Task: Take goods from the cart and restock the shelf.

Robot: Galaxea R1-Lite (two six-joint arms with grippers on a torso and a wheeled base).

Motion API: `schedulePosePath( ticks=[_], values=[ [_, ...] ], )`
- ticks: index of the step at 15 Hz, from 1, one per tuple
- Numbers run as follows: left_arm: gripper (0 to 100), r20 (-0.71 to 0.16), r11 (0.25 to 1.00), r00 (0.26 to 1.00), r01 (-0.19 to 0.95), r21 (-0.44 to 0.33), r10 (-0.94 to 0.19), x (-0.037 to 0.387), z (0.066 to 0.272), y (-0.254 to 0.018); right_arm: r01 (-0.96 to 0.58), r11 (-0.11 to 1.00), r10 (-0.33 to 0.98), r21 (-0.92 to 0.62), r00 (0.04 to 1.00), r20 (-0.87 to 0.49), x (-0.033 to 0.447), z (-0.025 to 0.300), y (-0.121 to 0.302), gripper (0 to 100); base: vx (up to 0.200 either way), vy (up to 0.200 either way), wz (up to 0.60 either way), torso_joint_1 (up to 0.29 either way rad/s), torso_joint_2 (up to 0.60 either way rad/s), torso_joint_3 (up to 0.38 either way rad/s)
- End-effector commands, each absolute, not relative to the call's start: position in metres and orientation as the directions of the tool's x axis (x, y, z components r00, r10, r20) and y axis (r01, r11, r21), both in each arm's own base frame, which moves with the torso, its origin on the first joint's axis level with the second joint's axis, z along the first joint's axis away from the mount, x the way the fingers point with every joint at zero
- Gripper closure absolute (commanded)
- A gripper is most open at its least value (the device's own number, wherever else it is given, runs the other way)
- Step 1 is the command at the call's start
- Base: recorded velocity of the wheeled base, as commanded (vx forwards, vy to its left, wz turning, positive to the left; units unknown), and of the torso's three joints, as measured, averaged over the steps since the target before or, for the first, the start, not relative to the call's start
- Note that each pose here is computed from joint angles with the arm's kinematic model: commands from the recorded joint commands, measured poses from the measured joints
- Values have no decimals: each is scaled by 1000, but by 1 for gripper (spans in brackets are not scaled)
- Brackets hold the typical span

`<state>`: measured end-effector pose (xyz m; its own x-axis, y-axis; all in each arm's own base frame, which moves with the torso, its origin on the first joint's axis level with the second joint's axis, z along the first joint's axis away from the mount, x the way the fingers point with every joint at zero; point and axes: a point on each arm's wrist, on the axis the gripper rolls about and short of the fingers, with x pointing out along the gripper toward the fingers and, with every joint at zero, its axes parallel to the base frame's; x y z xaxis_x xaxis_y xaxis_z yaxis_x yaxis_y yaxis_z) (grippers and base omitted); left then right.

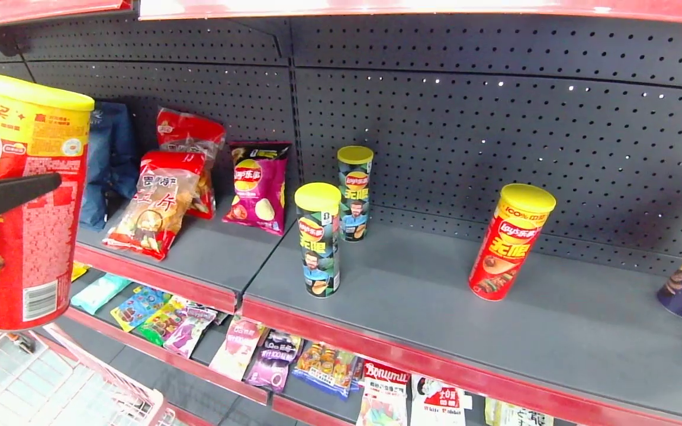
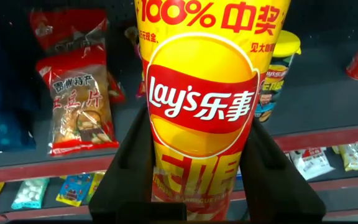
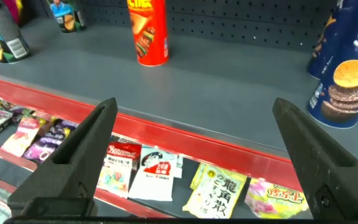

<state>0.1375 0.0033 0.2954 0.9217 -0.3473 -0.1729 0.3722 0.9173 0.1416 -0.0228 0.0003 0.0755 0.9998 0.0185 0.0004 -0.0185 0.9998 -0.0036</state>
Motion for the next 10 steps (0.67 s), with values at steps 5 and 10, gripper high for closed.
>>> schedulePosePath(
  ticks=[5,10],
  values=[
    [100,-174,917,921,372,141,-347,137,295,3,-20,1000,20,-5,1000,0,-23,75,0,0,0,0,0,0,0,0],
    [100,-173,917,921,373,141,-349,137,295,3,-20,1000,20,-3,1000,0,-23,75,0,0,0,0,-480,0,5,5]
  ],
)
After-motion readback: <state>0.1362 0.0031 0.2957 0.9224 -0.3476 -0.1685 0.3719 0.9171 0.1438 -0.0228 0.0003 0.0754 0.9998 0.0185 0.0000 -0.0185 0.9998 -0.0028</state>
